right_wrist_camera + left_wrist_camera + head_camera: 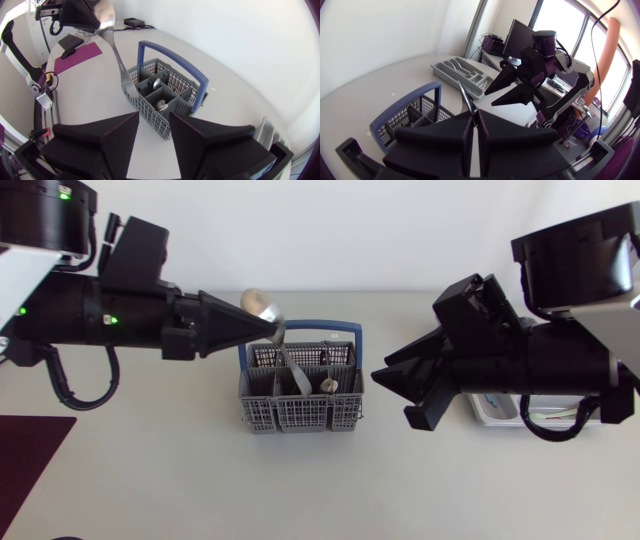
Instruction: Sort the cutlery from the basket into the organizer compartments.
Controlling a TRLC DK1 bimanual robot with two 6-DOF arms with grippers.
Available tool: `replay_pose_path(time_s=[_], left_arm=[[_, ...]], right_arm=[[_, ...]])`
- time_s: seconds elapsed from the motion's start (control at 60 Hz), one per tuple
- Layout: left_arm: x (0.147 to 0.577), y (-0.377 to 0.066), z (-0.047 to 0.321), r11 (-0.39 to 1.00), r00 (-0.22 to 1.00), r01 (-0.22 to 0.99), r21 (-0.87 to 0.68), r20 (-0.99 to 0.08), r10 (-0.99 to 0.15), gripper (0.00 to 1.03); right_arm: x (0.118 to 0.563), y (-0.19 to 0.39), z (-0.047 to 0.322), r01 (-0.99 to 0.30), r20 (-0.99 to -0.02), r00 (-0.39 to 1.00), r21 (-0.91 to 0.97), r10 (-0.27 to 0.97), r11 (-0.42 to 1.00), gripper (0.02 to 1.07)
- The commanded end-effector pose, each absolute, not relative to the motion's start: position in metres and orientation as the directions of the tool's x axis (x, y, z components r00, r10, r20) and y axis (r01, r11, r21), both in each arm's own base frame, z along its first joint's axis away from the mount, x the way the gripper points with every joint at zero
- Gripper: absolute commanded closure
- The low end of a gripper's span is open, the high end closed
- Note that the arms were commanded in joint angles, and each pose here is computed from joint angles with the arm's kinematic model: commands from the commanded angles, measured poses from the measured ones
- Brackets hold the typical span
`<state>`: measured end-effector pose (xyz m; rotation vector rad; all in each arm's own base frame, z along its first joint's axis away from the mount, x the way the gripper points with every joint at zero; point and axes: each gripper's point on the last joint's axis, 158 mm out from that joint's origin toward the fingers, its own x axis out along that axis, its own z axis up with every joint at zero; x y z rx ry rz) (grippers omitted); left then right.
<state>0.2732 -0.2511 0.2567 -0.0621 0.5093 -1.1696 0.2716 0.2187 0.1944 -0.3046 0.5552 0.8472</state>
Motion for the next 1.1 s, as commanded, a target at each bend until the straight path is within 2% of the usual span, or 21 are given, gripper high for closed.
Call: replay_pose_path(time_s=[0.0,0.183,0.533,0.733,1.083], left_arm=[[0.278,-0.261,0.27,0.349,0.257,0.892,-0.287,-0.312,-0.915,1.0],[0.266,-0.291,0.264,0.231,0.135,0.925,-0.302,-0.309,-0.942,1.0],[0.249,-0.325,0.25,0.096,-0.015,0.939,-0.33,-0.32,-0.947,1.0],[0.24,-0.334,0.24,0.042,-0.079,0.944,-0.327,-0.348,-0.934,1.0],[0.229,-0.338,0.231,-0.051,-0.189,0.934,-0.354,-0.369,-0.91,1.0]], right_arm=[[0.268,0.216,0.192,-0.794,-0.576,0.517,-0.046,0.633,0.607,0.59],[0.269,0.215,0.18,-0.836,-0.563,0.453,0.002,0.691,0.549,0.59],[0.255,0.224,0.154,-0.901,-0.563,0.339,0.035,0.754,0.432,0.56],[0.256,0.219,0.15,-0.926,-0.532,0.265,0.09,0.804,0.366,0.56],[0.232,0.231,0.143,-0.971,-0.516,0.108,0.131,0.85,0.202,0.56]])
